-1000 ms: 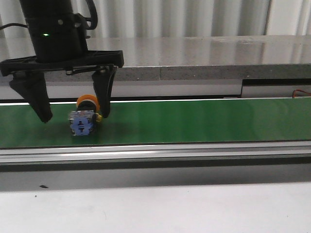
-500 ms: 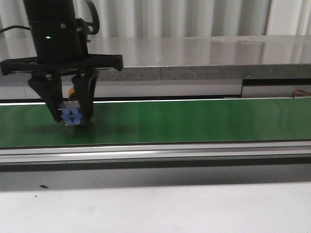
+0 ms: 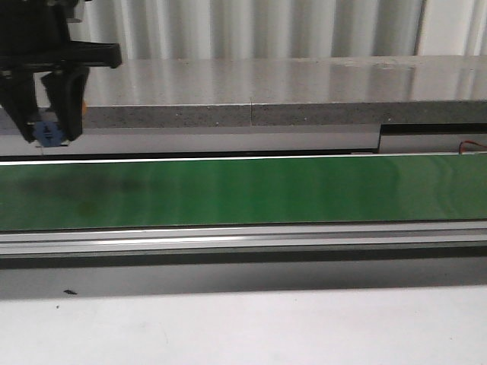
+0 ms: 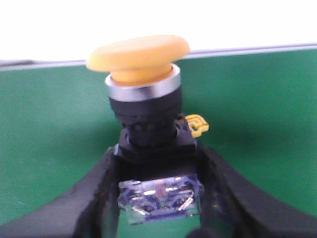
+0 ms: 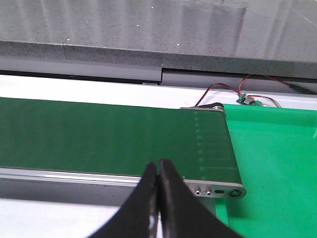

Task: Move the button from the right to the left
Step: 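Close the left gripper on the button and lift it off the belt, then carry the button over the blue tray and release it with the left gripper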

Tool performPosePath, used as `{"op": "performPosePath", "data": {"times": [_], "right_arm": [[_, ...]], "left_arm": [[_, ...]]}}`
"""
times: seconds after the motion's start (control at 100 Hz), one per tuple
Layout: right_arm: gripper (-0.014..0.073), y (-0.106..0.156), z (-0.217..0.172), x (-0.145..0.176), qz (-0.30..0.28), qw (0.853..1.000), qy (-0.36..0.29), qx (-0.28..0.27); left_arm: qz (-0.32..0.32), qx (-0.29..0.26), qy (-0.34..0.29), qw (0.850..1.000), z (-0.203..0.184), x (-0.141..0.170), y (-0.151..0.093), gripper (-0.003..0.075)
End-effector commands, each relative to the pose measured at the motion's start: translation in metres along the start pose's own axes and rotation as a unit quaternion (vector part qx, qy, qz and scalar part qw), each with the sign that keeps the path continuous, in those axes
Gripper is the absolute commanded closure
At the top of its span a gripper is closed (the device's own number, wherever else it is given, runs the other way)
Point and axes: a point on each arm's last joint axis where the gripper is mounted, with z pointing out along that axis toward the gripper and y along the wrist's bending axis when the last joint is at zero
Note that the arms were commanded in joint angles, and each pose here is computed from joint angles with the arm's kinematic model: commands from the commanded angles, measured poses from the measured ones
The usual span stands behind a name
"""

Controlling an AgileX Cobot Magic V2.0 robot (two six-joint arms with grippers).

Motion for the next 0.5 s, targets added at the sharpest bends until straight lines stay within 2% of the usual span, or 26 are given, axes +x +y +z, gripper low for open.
{"op": "performPosePath", "data": {"times": [0.0,0.27,0.43,0.49], "right_arm": [[0.0663,0.000,-0.003,-0.015,-0.010,0.999,-0.050,0.004],[0.0663,0.000,-0.003,-0.015,-0.010,0.999,-0.050,0.004],[0.0663,0.000,-0.003,-0.015,-0.010,0.999,-0.050,0.004],[0.0663,0.000,-0.003,-0.015,-0.010,0.999,-0.050,0.004]], "left_arm": [[0.024,0.000,-0.028,0.999,-0.034,0.001,0.025,0.0721],[0.030,-0.026,-0.036,0.999,-0.041,-0.002,0.104,0.0720],[0.003,-0.040,-0.031,0.999,-0.041,0.003,0.149,0.0720],[0.015,-0.046,-0.029,0.998,-0.041,0.005,0.164,0.0720]]}}
